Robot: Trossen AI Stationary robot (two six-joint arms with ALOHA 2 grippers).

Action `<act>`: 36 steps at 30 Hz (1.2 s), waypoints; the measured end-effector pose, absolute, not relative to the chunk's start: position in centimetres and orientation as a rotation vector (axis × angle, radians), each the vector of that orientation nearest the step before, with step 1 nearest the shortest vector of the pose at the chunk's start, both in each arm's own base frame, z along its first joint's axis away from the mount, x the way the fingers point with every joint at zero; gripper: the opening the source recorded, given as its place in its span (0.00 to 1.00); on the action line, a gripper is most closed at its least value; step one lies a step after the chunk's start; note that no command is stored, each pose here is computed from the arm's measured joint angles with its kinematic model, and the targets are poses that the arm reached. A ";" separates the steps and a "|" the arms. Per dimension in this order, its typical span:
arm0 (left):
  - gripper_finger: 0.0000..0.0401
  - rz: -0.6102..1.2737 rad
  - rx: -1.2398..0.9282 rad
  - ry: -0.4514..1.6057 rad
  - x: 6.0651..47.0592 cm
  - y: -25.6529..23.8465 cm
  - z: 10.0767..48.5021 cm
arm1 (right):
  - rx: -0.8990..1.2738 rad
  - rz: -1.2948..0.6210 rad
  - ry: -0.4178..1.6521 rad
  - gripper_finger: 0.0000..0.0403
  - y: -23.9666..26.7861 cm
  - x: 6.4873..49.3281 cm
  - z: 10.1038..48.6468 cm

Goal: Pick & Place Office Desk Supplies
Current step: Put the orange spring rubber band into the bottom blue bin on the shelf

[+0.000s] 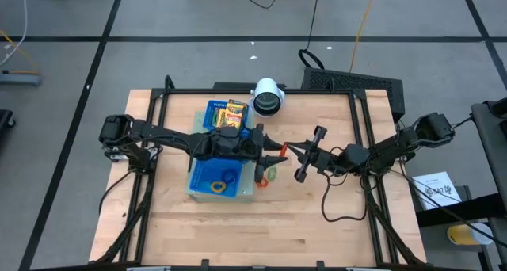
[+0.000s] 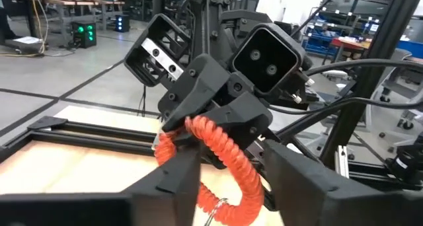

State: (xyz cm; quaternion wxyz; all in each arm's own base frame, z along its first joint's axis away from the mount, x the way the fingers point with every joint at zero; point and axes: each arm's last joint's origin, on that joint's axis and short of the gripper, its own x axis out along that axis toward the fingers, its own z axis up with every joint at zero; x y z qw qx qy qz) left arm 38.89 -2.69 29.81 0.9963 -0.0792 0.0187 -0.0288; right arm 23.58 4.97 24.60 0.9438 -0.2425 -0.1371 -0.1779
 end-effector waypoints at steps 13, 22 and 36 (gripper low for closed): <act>0.06 -0.063 -0.125 0.042 38.9 -2.6 29.8 | -0.412 -0.340 -0.259 0.11 5.0 23.7 24.3; 0.04 -0.097 -0.077 0.105 36.2 -2.5 32.3 | -0.316 -0.507 -0.155 0.40 5.0 21.6 25.7; 0.02 -0.165 -0.032 0.432 27.1 -5.9 35.2 | -0.318 -0.502 -0.038 0.47 4.4 21.0 25.2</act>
